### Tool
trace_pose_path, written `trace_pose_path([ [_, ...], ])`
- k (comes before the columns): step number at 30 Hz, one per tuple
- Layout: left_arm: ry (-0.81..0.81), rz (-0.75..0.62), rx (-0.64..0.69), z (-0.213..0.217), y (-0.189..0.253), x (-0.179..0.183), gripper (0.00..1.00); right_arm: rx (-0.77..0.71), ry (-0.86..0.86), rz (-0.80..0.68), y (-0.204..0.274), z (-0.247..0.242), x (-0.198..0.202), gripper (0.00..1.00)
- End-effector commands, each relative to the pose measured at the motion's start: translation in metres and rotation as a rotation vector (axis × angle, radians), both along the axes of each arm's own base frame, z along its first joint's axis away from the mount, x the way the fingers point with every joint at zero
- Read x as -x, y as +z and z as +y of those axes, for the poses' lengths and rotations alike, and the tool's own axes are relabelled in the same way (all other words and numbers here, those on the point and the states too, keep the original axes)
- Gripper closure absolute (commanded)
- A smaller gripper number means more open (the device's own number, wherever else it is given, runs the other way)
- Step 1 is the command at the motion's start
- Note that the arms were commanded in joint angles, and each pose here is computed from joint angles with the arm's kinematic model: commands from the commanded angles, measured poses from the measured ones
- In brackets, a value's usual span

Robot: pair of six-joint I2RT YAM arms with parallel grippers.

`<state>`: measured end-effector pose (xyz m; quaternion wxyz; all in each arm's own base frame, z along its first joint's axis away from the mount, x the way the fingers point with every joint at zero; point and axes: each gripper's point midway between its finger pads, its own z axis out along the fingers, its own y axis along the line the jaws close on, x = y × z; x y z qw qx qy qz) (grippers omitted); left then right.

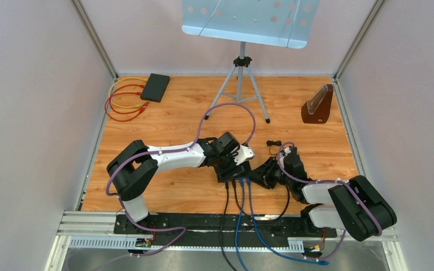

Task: Pull the plug from the switch port
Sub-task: Pull the connector from the switch port.

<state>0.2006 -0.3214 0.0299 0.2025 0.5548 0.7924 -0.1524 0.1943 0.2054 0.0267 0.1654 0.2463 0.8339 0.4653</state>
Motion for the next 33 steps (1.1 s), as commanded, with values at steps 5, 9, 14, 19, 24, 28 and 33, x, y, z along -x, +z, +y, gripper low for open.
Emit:
trace_pose_path([
  [5,-0.041,0.070,-0.030,0.005,-0.013,0.019,0.37,-0.003,0.040,-0.059,-0.001,0.002,0.000,0.69],
  [9,-0.041,0.059,-0.044,0.007,-0.014,0.017,0.37,-0.015,0.118,-0.131,0.007,0.007,0.008,0.60],
  [14,-0.041,0.060,-0.046,0.008,-0.014,0.018,0.37,0.003,0.126,-0.146,0.007,0.004,0.011,0.59],
  [19,-0.038,0.069,-0.042,0.006,-0.015,0.019,0.37,0.008,0.126,-0.148,0.009,0.005,0.008,0.67],
  [24,-0.038,0.071,-0.043,0.006,-0.015,0.018,0.37,-0.007,0.148,-0.142,0.009,0.009,0.008,0.73],
  [28,-0.040,0.077,-0.048,0.006,-0.017,0.019,0.37,-0.012,0.159,-0.129,0.006,0.010,0.010,0.72],
  [33,-0.038,0.085,-0.045,0.005,-0.018,0.020,0.38,-0.002,0.105,-0.105,0.003,0.007,0.003,0.72],
])
